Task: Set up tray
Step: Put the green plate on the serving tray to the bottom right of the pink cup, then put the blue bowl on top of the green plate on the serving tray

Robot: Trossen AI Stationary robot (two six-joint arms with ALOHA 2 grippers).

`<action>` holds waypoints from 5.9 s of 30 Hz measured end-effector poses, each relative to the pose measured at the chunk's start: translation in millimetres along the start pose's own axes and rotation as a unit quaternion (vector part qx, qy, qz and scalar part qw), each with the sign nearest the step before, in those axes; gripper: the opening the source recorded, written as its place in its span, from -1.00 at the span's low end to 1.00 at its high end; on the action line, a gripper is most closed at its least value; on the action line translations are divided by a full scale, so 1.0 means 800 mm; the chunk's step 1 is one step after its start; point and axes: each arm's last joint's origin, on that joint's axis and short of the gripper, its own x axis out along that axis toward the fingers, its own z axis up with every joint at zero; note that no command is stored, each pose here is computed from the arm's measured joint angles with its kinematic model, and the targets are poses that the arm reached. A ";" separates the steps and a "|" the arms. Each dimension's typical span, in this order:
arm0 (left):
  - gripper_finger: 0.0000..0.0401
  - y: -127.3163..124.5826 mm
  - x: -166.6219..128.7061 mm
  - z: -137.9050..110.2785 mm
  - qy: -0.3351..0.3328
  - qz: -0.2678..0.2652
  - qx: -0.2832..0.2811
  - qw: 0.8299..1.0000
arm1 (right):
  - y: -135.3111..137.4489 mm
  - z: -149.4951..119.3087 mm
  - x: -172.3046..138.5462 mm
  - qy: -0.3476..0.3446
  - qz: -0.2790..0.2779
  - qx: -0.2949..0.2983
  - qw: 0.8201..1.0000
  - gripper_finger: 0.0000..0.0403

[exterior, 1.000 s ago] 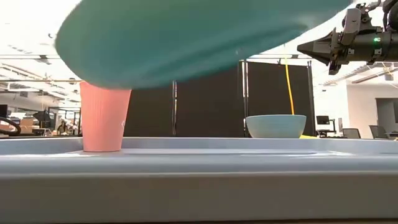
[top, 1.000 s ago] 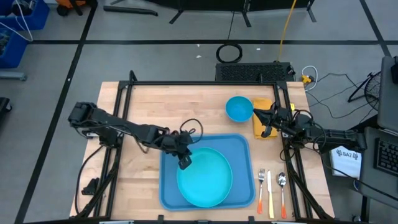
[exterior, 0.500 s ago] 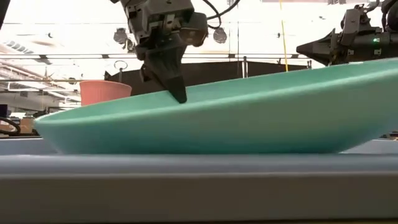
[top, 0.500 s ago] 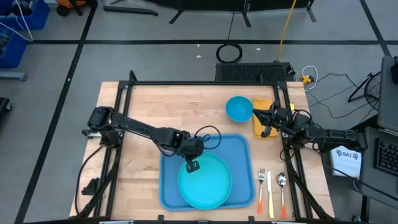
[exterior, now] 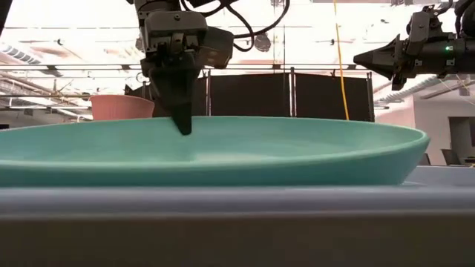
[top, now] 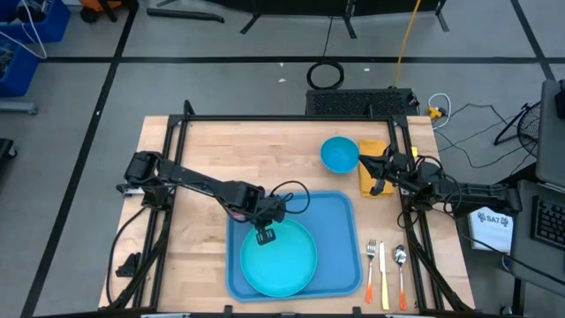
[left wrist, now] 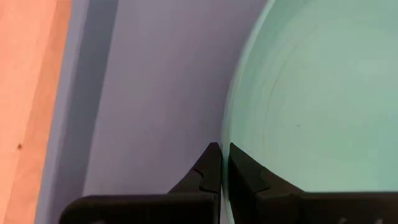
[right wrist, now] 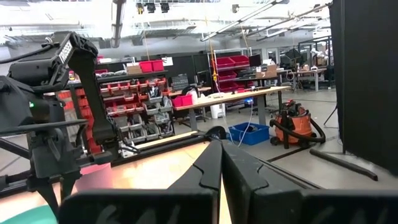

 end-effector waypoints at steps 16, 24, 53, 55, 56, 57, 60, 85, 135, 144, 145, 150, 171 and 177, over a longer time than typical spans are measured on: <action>-0.38 0.000 0.000 -0.001 0.002 -0.001 0.008 1.000 | 0.000 0.000 0.000 0.000 0.000 0.000 1.000 -0.99; -0.31 -0.019 -0.010 0.003 -0.020 -0.012 0.078 0.997 | 0.000 0.000 0.000 0.000 0.000 0.000 1.000 -0.99; -1.00 -0.125 0.045 0.003 0.041 0.047 0.185 0.981 | 0.000 -0.002 0.000 0.010 -0.002 0.010 1.000 -0.99; -1.00 -0.124 0.055 0.001 0.064 0.037 0.181 0.981 | 0.000 -0.003 0.000 0.010 -0.002 0.010 1.000 -0.99; -1.00 -0.123 0.058 -0.001 0.072 0.032 0.180 0.981 | 0.000 -0.003 0.000 0.010 -0.002 0.010 1.000 -0.99; -1.00 -0.122 0.061 -0.001 0.081 0.028 0.179 0.980 | 0.000 -0.003 0.000 0.010 -0.002 0.010 1.000 -0.99; -1.00 -0.122 0.066 -0.003 0.096 0.021 0.177 0.979 | 0.000 -0.003 0.000 0.010 -0.002 0.010 1.000 -0.99; -1.00 -0.115 0.078 -0.029 0.155 0.028 0.106 0.982 | 0.000 -0.003 0.000 0.010 -0.002 0.010 1.000 -0.99; -0.78 -0.047 -0.088 -0.033 -0.241 0.050 0.196 0.949 | 0.000 -0.006 0.001 0.025 -0.003 0.025 0.999 -0.99; -0.78 0.073 -0.121 -0.112 -0.496 -0.092 0.145 0.851 | -0.002 -0.010 0.002 0.040 -0.023 0.050 0.998 -0.99; -0.78 0.085 -0.121 -0.121 -0.515 -0.098 0.136 0.841 | -0.003 -0.011 0.002 0.046 -0.044 0.061 0.996 -0.99; -0.78 0.125 -0.116 -0.153 -0.551 -0.082 0.086 0.826 | -0.002 0.042 0.015 0.142 -0.132 0.055 0.980 -0.99; -0.78 0.160 -0.103 -0.152 -0.520 -0.055 0.083 0.849 | -0.101 0.089 0.162 0.506 -0.320 0.046 0.800 -0.96; -0.78 0.164 -0.097 -0.155 -0.493 -0.043 0.086 0.865 | -0.109 0.081 0.156 0.519 -0.302 0.088 0.795 -0.65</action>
